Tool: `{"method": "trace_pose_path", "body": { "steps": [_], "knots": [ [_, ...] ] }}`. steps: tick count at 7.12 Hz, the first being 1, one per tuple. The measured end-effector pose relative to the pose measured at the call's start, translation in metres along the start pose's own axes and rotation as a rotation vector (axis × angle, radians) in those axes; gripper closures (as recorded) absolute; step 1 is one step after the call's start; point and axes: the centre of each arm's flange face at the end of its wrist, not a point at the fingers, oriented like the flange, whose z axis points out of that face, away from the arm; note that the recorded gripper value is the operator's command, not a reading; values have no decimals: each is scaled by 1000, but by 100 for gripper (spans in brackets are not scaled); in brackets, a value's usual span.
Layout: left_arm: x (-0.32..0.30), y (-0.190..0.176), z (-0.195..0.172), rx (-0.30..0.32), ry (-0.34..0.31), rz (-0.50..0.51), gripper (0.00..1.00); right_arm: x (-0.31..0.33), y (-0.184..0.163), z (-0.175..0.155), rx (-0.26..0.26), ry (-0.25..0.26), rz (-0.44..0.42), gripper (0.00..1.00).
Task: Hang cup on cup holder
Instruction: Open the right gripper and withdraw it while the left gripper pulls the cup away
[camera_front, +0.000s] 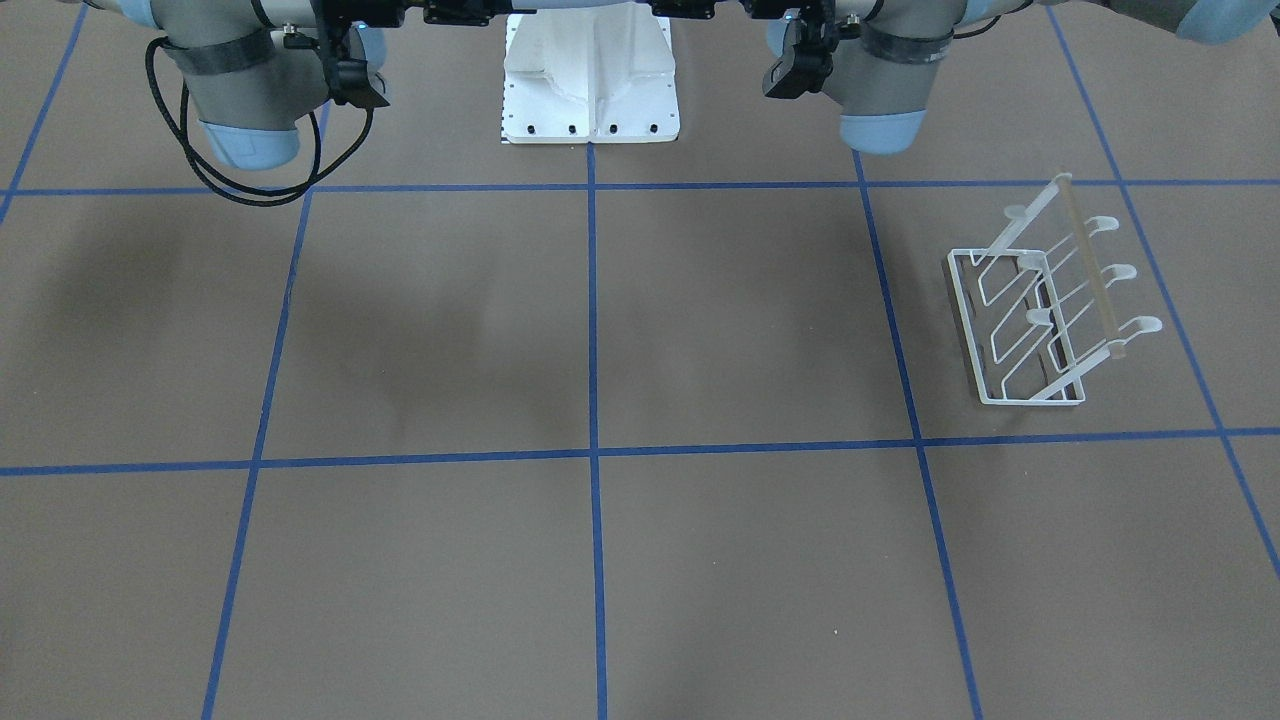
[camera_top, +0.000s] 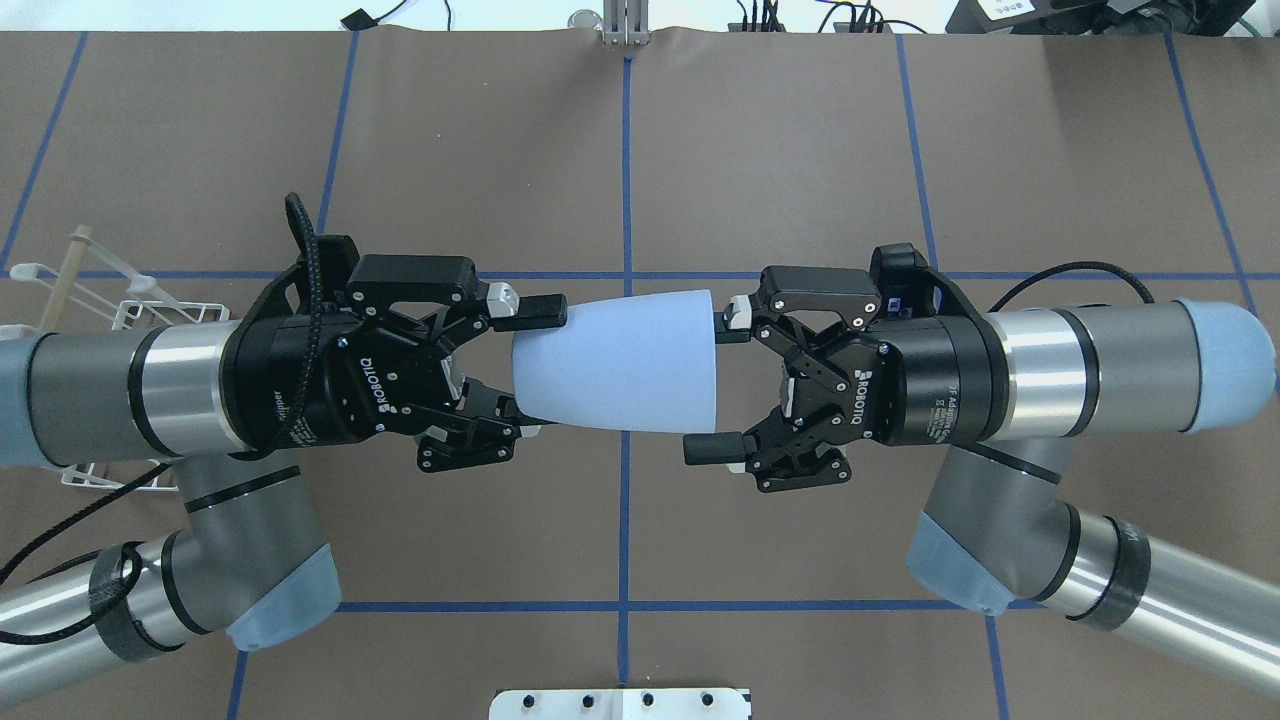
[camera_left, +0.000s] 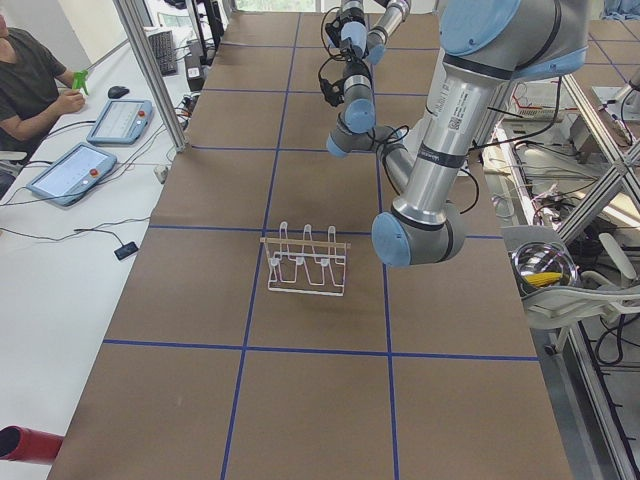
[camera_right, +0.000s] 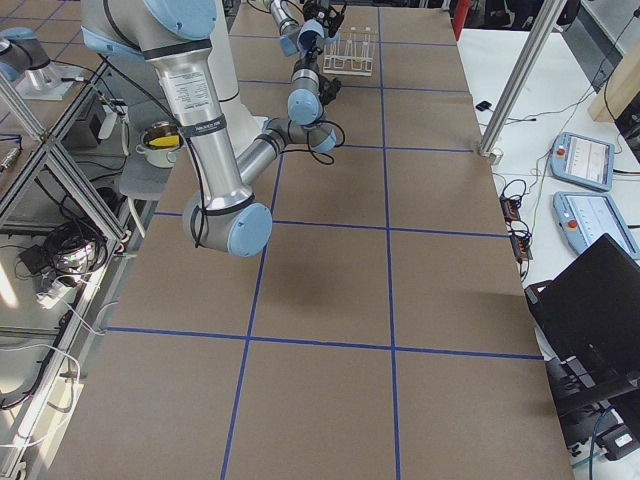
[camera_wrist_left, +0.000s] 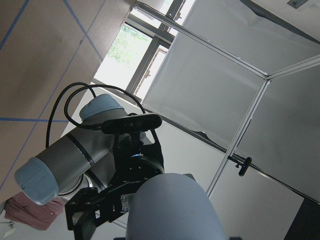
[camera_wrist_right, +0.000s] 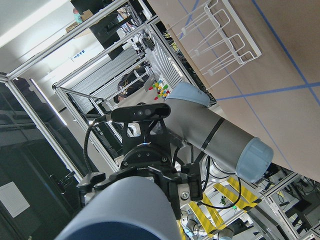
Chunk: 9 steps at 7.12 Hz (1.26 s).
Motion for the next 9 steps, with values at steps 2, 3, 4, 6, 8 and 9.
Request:
{"method": "trace_pose_path", "body": {
  "steps": [2,3,4,6,8,9],
  "knots": [
    [3,-5,-10,22,-4,23,100,-13,-25,-33,93,8,-78,0],
    [7,-13,-22,51,-11,45,100,-12,-38,-57,151,27,-142,0],
    [16,-24,-39,93,-18,73,100,-5,-53,-85,216,61,-232,0],
    [48,-51,-73,185,-55,159,100,6,-84,-139,330,143,-375,0],
    [72,-78,-110,287,-205,315,100,-5,-119,-202,436,232,-452,0],
    [74,-91,-138,347,-296,399,100,-8,-139,-238,492,293,-504,0]
  ]
}}
